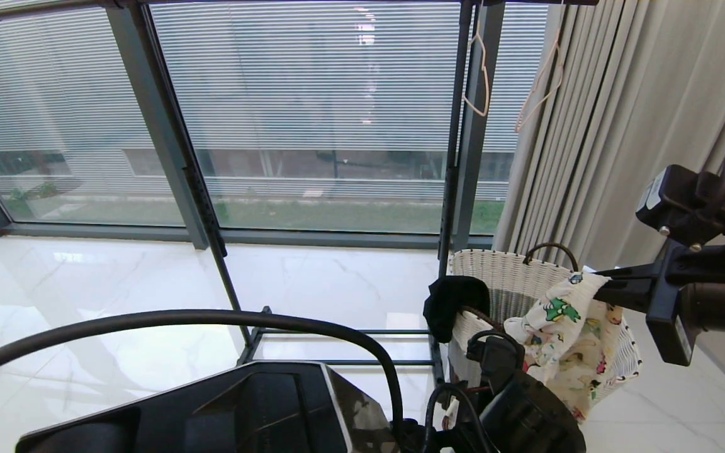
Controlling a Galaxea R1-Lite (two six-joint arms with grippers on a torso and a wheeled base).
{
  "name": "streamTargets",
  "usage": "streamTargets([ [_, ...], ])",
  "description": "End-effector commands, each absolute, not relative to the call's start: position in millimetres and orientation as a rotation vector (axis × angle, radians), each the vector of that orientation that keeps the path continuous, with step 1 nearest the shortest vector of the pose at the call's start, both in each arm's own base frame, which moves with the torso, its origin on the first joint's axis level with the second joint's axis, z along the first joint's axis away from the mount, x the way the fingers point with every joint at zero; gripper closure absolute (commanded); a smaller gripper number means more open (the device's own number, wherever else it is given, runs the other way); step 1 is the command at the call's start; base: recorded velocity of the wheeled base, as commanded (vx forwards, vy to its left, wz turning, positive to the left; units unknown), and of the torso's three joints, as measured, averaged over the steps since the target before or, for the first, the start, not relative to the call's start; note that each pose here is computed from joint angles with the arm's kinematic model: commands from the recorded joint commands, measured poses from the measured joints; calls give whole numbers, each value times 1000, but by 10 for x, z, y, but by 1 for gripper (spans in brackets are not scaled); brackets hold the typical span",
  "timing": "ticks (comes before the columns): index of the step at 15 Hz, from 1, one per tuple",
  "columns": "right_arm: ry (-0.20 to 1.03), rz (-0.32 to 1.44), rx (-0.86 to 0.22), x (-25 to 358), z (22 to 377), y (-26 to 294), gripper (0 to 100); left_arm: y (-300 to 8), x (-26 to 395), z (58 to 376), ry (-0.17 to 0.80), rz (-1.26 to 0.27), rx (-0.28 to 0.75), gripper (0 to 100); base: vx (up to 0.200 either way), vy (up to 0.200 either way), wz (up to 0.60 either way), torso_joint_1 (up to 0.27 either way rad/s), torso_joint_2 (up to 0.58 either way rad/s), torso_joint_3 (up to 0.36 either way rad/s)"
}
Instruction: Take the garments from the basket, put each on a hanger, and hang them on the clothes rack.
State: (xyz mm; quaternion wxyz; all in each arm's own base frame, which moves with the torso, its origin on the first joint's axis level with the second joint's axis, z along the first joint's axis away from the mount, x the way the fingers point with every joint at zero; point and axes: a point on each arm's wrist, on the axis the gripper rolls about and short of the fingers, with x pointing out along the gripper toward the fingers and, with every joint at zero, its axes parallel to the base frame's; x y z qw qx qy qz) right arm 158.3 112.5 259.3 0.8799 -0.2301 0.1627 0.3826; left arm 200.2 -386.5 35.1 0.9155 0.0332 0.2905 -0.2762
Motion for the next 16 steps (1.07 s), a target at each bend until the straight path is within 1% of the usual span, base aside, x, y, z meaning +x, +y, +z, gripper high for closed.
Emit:
streamTargets([
  [1,336,795,-475,1563,2598,1109,100,-3830,2036,174,627,-540,100,0,0,0,0,0,0,0],
  [2,334,793,-474,1554,2602,1099,100,-3789,2055,151,631,-522,108,0,0,0,0,0,0,0],
  [3,335,793,-475,1557,2599,1101,100,-3760,2057,139,634,-508,114,100,0,0,0,0,0,0],
  [6,336,787,-475,1561,2599,1096,100,-3726,2055,143,605,-442,127,100,0,0,0,0,0,0],
  [7,341,780,-474,1576,2593,1089,100,-3699,2050,190,582,-410,131,100,0,0,0,0,0,0],
  [9,362,762,-473,1617,2557,1066,100,-3585,1985,367,568,-410,123,100,0,0,0,0,0,0],
  [10,370,757,-473,1633,2544,1062,100,-3524,1954,514,548,-417,99,100,0,0,0,0,0,0],
  [11,373,756,-473,1641,2538,1064,100,-3447,1927,750,511,-429,54,100,0,0,0,0,0,0],
  [12,374,757,-473,1644,2535,1066,100,-3305,1874,1075,475,-458,-1,100,0,0,0,0,0,0],
  [13,380,760,-474,1657,2523,1074,100,-3126,1781,1345,462,-509,-38,100,0,0,0,0,0,0],
  [14,386,762,-477,1673,2509,1088,100,-2865,1667,1568,473,-544,-25,100,0,0,0,0,0,0],
  [15,385,764,-477,1675,2510,1093,100,-2612,1565,1711,491,-538,19,100,0,0,0,0,0,0],
  [16,381,772,-475,1671,2519,1100,100,-2399,1496,1849,495,-525,36,100,0,0,0,0,0,0],
])
